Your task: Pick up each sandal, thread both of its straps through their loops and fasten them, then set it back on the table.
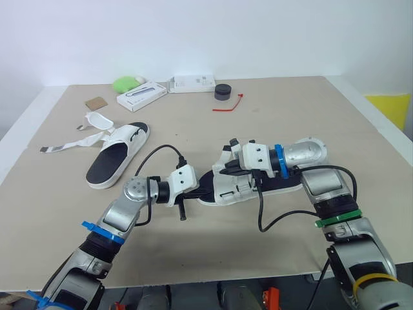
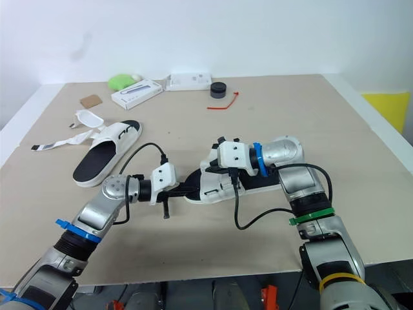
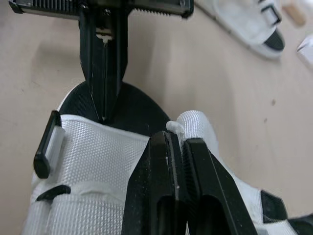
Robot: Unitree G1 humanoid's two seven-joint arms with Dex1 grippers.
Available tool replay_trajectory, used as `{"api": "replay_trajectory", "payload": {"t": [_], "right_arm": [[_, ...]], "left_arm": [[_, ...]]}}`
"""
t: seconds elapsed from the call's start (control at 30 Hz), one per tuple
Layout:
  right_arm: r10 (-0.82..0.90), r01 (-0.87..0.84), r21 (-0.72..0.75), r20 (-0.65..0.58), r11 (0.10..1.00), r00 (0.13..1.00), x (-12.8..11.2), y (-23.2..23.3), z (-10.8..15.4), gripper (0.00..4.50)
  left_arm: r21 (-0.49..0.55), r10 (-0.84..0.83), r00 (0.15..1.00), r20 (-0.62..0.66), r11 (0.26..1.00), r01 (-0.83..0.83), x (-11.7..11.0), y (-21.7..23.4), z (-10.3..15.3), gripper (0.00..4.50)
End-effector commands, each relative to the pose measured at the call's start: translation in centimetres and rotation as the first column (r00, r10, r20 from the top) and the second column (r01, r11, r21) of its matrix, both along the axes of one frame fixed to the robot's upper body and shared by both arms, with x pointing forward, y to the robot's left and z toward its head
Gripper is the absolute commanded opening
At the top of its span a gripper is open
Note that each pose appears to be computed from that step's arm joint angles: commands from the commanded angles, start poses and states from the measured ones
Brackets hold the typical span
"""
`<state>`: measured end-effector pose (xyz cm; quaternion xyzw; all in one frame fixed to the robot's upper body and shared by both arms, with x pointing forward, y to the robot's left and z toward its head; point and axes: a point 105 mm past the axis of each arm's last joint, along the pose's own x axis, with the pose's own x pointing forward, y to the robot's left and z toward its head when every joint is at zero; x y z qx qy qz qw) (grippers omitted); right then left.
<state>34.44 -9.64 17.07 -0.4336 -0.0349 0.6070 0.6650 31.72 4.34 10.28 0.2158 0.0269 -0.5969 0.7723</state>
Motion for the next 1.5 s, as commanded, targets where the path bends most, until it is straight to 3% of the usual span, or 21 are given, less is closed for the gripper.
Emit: {"api": "replay_trajectory", "payload": {"t": [0.03, 0.2, 0.37, 0.6, 0.83, 1.03, 1.17, 1.5], "right_arm": [[0.099, -0.098, -0.019, 0.132, 0.995, 0.986, -1.3, 0.8, 2.8, 0.08], [0.131, -0.131, -0.044, -0.013, 0.990, 0.991, -3.4, 0.5, 4.3, 0.08], [0.104, -0.103, 0.011, -0.056, 0.995, 0.993, -3.5, 0.9, 5.3, 0.08], [0.090, -0.090, -0.015, 0.056, 0.996, 0.994, -2.3, 0.9, 4.8, 0.08], [0.184, -0.165, -0.093, 0.271, 0.982, 0.945, -2.0, 2.1, 5.6, 0.08], [0.241, -0.230, -0.073, 0.304, 0.970, 0.922, -3.3, 3.2, 7.8, 0.08], [0.205, -0.202, -0.044, 0.352, 0.978, 0.913, -2.3, 3.1, 9.8, 0.08], [0.148, -0.145, -0.036, 0.362, 0.989, 0.921, -0.7, 1.8, 10.1, 0.08]], "left_arm": [[0.064, 0.004, 0.997, -0.075, 0.998, 0.000, -0.3, 0.3, -2.5, 0.00], [0.059, -0.008, 0.997, -0.072, 0.998, 0.012, -0.1, -0.2, -2.6, 0.00], [0.056, -0.017, 0.997, -0.071, 0.998, 0.021, 0.0, -0.5, -2.7, 0.00], [0.053, -0.023, 0.997, -0.077, 0.998, 0.027, -0.2, -0.6, -2.9, 0.00], [0.054, -0.015, 0.996, -0.086, 0.998, 0.020, -0.3, -0.5, -3.1, 0.00], [0.057, -0.002, 0.996, -0.091, 0.998, 0.007, -0.2, -0.3, -3.2, 0.00], [0.059, 0.000, 0.995, -0.096, 0.998, 0.006, -0.4, -0.2, -3.4, 0.00], [0.063, 0.003, 0.995, -0.100, 0.998, 0.003, -0.5, -0.1, -3.4, 0.00]]}}
